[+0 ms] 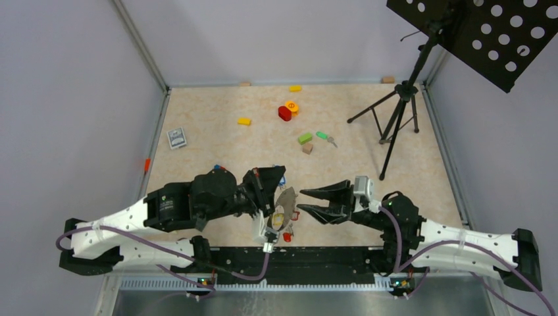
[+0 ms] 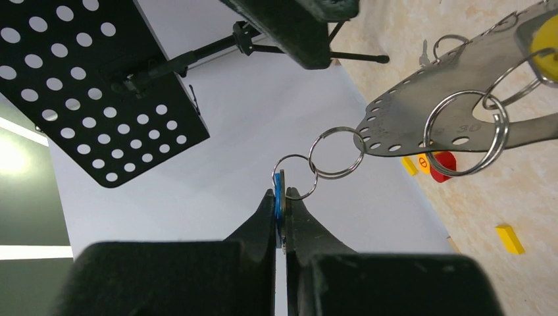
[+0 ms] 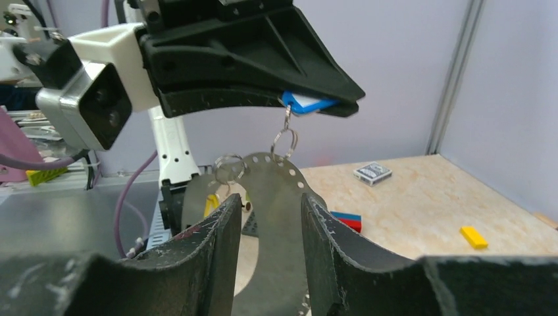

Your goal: Remove the keys from the keyring

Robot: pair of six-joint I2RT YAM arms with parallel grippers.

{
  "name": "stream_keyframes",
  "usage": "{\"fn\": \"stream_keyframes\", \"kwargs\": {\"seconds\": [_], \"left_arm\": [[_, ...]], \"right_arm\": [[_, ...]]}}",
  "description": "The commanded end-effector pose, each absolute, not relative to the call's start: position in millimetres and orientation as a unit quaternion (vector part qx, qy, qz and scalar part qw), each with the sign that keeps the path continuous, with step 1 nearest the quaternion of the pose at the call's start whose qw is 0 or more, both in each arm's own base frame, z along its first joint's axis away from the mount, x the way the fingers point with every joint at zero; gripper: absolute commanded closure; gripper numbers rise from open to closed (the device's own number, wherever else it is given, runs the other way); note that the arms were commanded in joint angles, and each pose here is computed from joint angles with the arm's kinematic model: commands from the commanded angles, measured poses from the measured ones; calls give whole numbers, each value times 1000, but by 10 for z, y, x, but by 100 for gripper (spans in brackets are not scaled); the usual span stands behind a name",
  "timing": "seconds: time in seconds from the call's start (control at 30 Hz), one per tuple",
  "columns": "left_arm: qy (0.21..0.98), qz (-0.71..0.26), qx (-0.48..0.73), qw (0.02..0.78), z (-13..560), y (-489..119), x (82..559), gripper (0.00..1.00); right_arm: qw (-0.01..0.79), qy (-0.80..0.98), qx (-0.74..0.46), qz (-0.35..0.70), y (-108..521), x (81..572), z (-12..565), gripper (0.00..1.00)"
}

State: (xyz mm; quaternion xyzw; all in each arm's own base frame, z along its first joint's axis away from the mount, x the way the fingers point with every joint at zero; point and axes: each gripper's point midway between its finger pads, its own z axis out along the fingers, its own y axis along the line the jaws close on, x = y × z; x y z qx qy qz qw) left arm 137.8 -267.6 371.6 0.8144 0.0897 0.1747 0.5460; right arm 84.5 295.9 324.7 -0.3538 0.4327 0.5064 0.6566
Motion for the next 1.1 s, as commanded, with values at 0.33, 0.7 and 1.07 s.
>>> {"fn": "stream_keyframes", "kwargs": {"seconds": [0.33,0.7,1.07], "left_arm": [[76,159,801,572,3920,-2692,1296,100],[75,153,807,565,3856,-2693,1281,100],[79,150,813,558,3790,-2706,1286,100]], "right_arm": [[658,377,-352,548,3092,734,3698,65],[667,385,-319,552,3163,851,3727,66],[654,390,-319,564,3246,844,3713,70]]}}
